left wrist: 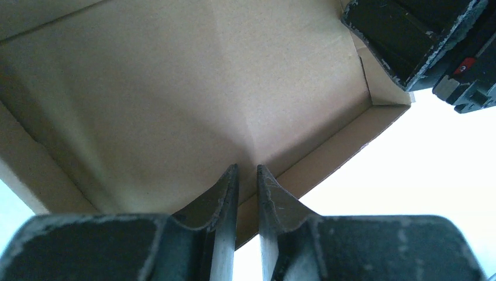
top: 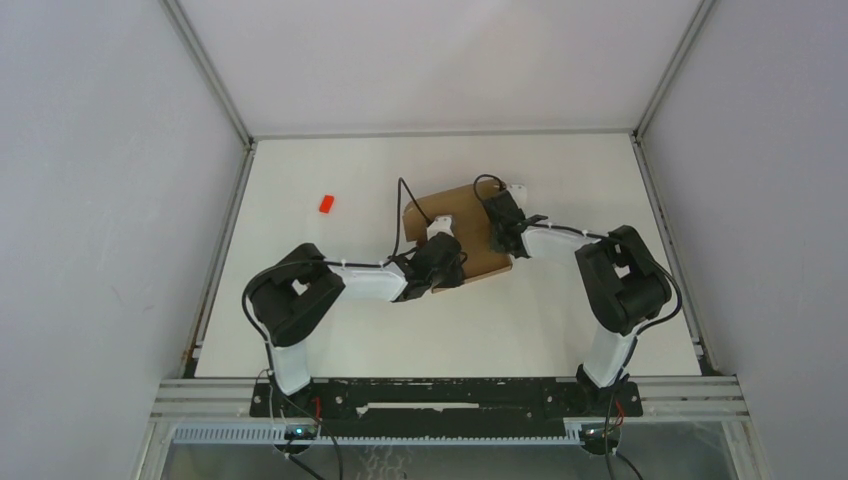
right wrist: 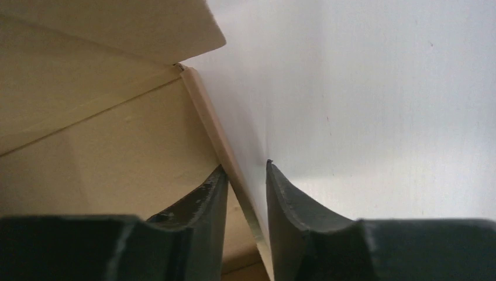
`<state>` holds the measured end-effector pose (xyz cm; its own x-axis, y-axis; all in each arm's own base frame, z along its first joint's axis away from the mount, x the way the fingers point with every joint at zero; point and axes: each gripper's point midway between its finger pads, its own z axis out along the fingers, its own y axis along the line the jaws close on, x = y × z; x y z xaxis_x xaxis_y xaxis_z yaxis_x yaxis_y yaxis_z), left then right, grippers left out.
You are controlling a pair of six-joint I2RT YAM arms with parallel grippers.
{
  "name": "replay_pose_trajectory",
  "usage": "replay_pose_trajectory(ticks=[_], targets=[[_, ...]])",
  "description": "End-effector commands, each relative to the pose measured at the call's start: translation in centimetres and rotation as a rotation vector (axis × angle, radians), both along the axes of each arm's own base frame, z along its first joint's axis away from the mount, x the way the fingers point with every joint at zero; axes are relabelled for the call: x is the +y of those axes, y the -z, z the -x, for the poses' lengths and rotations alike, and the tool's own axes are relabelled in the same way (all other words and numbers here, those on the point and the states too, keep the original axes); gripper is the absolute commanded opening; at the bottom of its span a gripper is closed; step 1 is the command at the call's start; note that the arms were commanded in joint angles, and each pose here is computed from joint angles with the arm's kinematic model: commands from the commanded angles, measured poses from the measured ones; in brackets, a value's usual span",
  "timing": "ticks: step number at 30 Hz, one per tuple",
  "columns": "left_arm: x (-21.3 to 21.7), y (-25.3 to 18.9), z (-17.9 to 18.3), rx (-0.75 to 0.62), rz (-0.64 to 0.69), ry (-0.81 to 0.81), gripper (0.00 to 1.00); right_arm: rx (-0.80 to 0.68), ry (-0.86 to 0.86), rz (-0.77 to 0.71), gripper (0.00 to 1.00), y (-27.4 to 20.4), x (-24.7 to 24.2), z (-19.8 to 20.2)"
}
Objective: Fold the paper box
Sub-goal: Fold the paper box at the center of the board.
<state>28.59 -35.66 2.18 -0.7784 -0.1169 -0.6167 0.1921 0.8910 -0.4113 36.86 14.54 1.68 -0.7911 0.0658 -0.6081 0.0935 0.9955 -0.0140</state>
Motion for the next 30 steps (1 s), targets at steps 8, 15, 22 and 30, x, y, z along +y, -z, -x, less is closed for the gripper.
replay_pose_trajectory(ticks=[8,15,22,30], targets=[[0.2,1.7,0.7,0.037,-0.065,0.041,0.23,-0.103,0.052,0.050,0.29,-2.2,-1.2,-2.7],[0.4,1.8,0.8,0.037,-0.072,0.046,0.23,-0.192,0.006,-0.031,0.49,-4.0,0.1,-3.2],[0.2,1.9,0.9,0.039,-0.071,0.056,0.23,-0.256,-0.040,-0.077,0.50,-5.6,1.0,-4.5],[0.0,2.0,0.8,0.039,-0.072,0.065,0.23,-0.251,-0.097,-0.095,0.46,-4.8,2.4,-5.7]])
